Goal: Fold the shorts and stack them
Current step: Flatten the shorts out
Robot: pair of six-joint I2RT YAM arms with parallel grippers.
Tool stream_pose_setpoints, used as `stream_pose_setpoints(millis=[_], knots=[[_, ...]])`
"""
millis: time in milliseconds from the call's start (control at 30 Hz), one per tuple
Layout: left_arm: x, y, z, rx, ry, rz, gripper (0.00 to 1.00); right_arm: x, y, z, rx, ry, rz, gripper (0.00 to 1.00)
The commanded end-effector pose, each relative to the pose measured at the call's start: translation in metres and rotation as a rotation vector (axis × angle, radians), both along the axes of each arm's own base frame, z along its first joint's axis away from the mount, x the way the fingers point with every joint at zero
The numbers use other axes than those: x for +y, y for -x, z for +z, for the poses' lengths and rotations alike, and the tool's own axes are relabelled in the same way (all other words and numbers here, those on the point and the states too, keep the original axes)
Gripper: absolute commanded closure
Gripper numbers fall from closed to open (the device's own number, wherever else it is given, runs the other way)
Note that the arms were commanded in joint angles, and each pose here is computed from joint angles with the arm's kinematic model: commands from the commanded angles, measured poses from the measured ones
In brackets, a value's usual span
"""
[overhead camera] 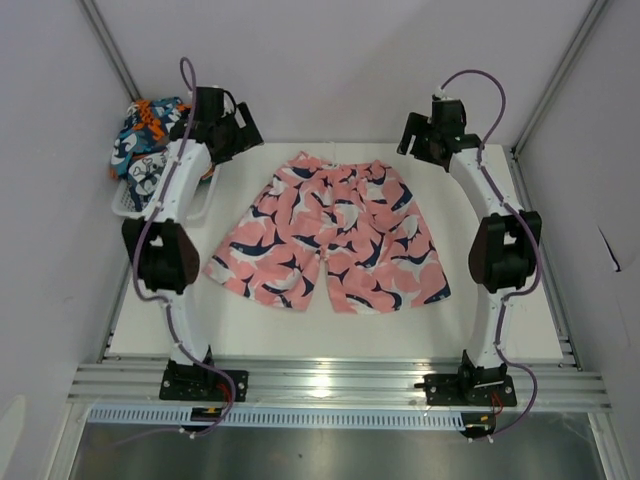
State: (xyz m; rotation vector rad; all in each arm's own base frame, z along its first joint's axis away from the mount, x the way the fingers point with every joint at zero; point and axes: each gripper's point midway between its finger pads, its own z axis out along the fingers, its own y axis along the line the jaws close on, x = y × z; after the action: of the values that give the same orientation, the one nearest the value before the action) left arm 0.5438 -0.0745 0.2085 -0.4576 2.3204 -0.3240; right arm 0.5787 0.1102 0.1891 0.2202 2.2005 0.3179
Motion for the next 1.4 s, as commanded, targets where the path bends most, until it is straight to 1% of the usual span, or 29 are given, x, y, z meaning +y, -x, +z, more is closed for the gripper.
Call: stream_pose_setpoints(millis=[0,33,67,100,167,200,233,267,300,333,367,400,433,467,533,633,700,833,900,1000,1033,1100,1133,1200,1233,1267,1300,1333,1367], knots=[[-0.023,0.045,0.060,-0.149,0.010,-0.079,0.01,0.023,0.028,0.085,-0.168,-0.039,0.067,0.21],[-0.031,0.055,0.063,-0.167,0.009,-0.103,0.01,0.029,0.039,0.069,-0.126,-0.025,0.088,0.24],[-0.032,0.071,0.088,-0.231,0.013,-0.105,0.01,0.027,0.046,0.062,-0.102,-0.002,0.078,0.25],[-0.037,0.081,0.072,-0.225,0.016,-0.115,0.01,0.027,0.056,0.060,-0.087,0.017,0.088,0.25],[-0.050,0.114,0.031,-0.154,0.018,-0.153,0.01,0.018,0.070,0.028,-0.014,0.080,0.058,0.24],[-0.061,0.132,0.050,-0.210,0.036,-0.179,0.01,0.014,0.076,0.019,0.010,0.096,0.047,0.23],[-0.071,0.139,0.056,-0.252,0.049,-0.203,0.01,0.011,0.081,0.006,0.039,0.107,0.041,0.23],[-0.076,0.158,0.026,-0.197,0.044,-0.224,0.01,0.004,0.093,-0.020,0.101,0.128,0.027,0.24],[-0.081,0.171,0.042,-0.255,0.045,-0.228,0.01,0.001,0.099,-0.033,0.134,0.133,0.010,0.24],[-0.103,0.185,0.046,-0.284,0.043,-0.276,0.01,-0.002,0.106,-0.042,0.153,0.139,0.002,0.25],[-0.111,0.199,0.030,-0.264,0.030,-0.305,0.01,-0.007,0.111,-0.051,0.170,0.150,-0.014,0.25],[-0.116,0.209,0.039,-0.303,0.020,-0.307,0.01,-0.011,0.123,-0.073,0.207,0.157,-0.022,0.27],[-0.139,0.228,0.038,-0.303,0.034,-0.362,0.01,-0.013,0.128,-0.076,0.210,0.150,-0.034,0.29],[-0.147,0.237,0.028,-0.296,0.034,-0.388,0.01,-0.018,0.140,-0.093,0.248,0.157,-0.041,0.31],[-0.164,0.261,0.023,-0.292,0.037,-0.430,0.01,-0.024,0.148,-0.103,0.275,0.163,-0.063,0.31],[-0.178,0.282,0.011,-0.286,0.040,-0.471,0.01,-0.032,0.171,-0.125,0.352,0.183,-0.111,0.30],[-0.183,0.288,-0.002,-0.273,0.037,-0.490,0.01,-0.038,0.190,-0.137,0.386,0.208,-0.159,0.30],[-0.182,0.285,-0.039,-0.178,-0.034,-0.487,0.01,-0.045,0.216,-0.159,0.441,0.225,-0.203,0.34],[-0.185,0.282,-0.052,-0.145,-0.033,-0.500,0.01,-0.041,0.225,-0.169,0.470,0.220,-0.187,0.44],[-0.184,0.278,-0.050,-0.151,-0.008,-0.494,0.01,-0.026,0.242,-0.179,0.503,0.218,-0.131,0.65],[-0.180,0.279,-0.051,-0.148,-0.010,-0.488,0.01,-0.021,0.247,-0.180,0.503,0.222,-0.117,0.79],[-0.172,0.277,-0.039,-0.179,-0.005,-0.469,0.01,0.001,0.266,-0.180,0.504,0.227,-0.056,0.94],[-0.166,0.279,-0.038,-0.176,-0.014,-0.462,0.01,0.017,0.285,-0.186,0.513,0.246,0.004,1.00],[-0.156,0.280,-0.026,-0.200,-0.023,-0.441,0.01,0.040,0.305,-0.176,0.484,0.220,0.043,1.00],[-0.151,0.282,-0.024,-0.196,-0.031,-0.439,0.01,0.060,0.334,-0.179,0.498,0.245,0.126,1.00],[-0.146,0.283,-0.020,-0.201,-0.041,-0.434,0.01,0.072,0.347,-0.174,0.485,0.239,0.156,1.00],[-0.141,0.285,-0.013,-0.218,-0.037,-0.428,0.01,0.088,0.359,-0.156,0.444,0.183,0.167,0.99],[-0.136,0.289,-0.013,-0.209,-0.048,-0.426,0.01,0.100,0.374,-0.148,0.435,0.167,0.210,0.93],[-0.134,0.290,-0.009,-0.216,-0.052,-0.427,0.01,0.123,0.395,-0.135,0.410,0.147,0.299,0.79]])
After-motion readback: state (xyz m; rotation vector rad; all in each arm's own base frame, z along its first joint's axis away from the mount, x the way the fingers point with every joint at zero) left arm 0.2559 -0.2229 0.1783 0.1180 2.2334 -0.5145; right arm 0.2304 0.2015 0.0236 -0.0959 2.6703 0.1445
